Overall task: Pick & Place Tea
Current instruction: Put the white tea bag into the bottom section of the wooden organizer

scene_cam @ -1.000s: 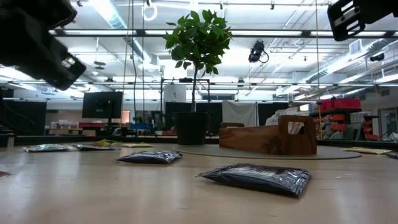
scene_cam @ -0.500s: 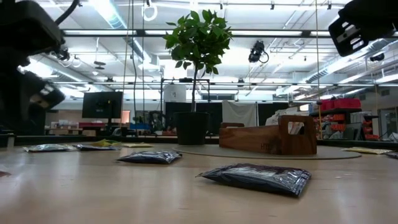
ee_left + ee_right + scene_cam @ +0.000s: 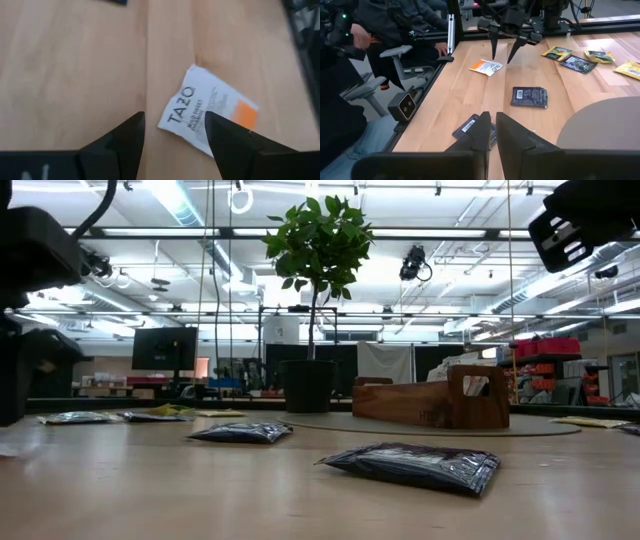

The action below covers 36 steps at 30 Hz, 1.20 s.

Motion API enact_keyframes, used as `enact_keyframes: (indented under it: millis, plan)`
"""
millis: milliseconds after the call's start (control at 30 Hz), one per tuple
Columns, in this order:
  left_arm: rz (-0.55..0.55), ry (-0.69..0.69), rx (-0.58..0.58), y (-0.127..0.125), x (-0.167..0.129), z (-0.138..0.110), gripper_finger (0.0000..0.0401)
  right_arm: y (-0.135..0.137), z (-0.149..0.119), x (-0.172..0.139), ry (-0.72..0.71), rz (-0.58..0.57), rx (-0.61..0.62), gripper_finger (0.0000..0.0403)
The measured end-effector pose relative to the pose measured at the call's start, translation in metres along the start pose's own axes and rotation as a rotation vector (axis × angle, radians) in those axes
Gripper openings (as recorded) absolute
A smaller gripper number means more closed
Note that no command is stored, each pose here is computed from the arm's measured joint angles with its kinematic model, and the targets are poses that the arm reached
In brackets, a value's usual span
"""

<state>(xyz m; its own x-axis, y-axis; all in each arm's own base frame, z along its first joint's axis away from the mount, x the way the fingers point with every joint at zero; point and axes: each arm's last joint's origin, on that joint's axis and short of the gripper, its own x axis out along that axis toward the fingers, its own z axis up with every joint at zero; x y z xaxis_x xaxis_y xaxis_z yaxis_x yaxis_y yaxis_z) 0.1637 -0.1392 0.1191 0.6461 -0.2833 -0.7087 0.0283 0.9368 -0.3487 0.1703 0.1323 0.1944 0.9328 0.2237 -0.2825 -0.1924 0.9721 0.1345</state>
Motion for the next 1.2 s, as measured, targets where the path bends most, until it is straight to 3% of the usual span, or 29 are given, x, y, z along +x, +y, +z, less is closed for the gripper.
enact_keyframes:
  millis: [267, 633, 900, 1100, 1200]
  plan:
    - [0.08, 0.036, -0.002, 0.001, 0.02, -0.008, 0.0212, 0.0, 0.0, 0.0, 0.0, -0.001, 0.0, 0.0038]
    - [0.083, 0.051, 0.106, -0.005, 0.022, -0.017, 0.0165, 0.0, 0.0, 0.0, -0.002, -0.008, 0.017, 0.0038]
    - [0.078, 0.032, 0.284, -0.022, 0.017, 0.006, 0.0162, -0.001, 0.0, 0.0, 0.0, -0.019, 0.015, 0.0038]
    - [0.17, 0.052, 0.305, -0.032, 0.012, 0.023, 0.0162, -0.001, 0.0, 0.0, 0.001, -0.019, 0.014, 0.0038]
    - [0.097, 0.07, 0.297, -0.04, 0.01, 0.026, 0.0162, -0.001, -0.001, 0.0, 0.002, -0.02, 0.013, 0.0038]
